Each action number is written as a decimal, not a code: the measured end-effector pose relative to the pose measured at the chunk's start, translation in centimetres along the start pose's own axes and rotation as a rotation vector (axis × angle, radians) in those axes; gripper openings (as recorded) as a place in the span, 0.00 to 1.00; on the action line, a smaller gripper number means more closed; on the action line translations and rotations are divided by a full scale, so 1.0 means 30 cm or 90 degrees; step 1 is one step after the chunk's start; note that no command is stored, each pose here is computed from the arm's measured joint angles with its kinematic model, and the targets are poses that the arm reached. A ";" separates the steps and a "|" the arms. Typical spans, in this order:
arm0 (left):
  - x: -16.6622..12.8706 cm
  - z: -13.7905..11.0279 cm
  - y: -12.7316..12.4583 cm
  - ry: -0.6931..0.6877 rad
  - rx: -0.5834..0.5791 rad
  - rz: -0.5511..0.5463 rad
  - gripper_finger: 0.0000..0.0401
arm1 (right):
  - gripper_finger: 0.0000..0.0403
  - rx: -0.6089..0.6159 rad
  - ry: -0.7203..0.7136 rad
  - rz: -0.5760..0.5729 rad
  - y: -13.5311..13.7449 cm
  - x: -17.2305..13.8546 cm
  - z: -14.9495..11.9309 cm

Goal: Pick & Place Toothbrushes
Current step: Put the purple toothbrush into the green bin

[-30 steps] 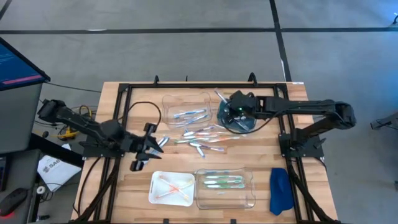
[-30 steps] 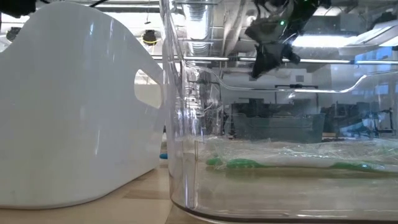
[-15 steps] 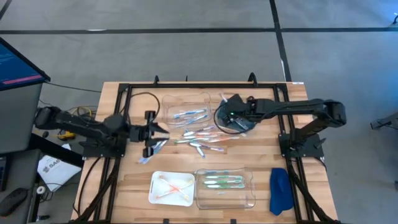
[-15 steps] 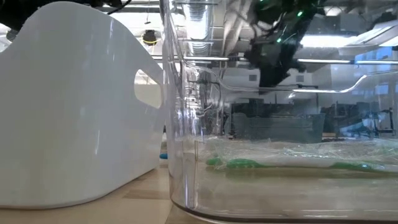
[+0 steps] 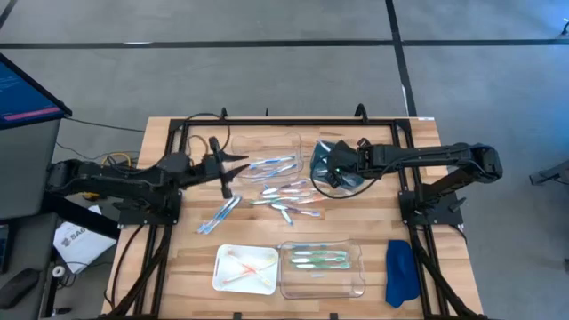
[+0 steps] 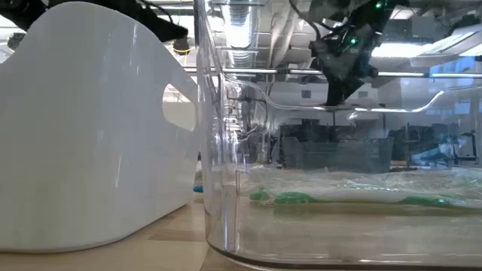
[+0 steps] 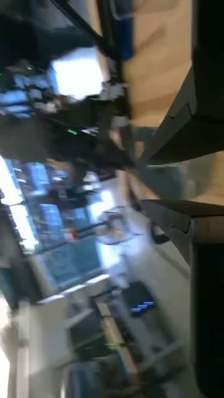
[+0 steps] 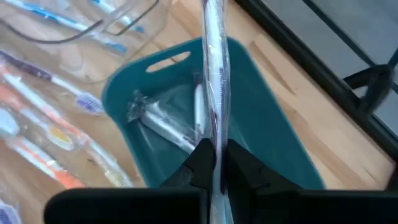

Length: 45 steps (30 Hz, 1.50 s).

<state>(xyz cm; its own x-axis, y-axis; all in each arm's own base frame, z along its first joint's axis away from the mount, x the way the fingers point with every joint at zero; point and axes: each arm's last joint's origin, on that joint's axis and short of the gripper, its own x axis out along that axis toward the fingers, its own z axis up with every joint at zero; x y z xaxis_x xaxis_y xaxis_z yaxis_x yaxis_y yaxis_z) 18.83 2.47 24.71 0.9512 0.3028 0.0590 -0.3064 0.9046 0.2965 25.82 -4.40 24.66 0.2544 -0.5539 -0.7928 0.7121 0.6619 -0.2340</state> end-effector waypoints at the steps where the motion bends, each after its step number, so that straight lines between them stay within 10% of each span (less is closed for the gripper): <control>1: 0.007 -0.004 0.000 0.015 -0.002 -0.001 0.23 | 0.04 -0.003 0.002 0.001 0.003 0.004 0.000; 45: 0.064 -0.001 -0.026 0.017 0.003 -0.077 0.23 | 0.04 0.001 0.017 0.026 -0.046 0.251 -0.121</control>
<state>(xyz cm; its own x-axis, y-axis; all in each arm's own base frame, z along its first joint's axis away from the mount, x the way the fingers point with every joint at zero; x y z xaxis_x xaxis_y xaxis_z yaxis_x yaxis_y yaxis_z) 20.89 2.35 24.55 0.9799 0.1997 -0.0036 -0.1891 0.9335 0.3046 24.36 -7.65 16.97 0.2652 -0.5126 -0.8167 0.7029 0.6826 -0.2002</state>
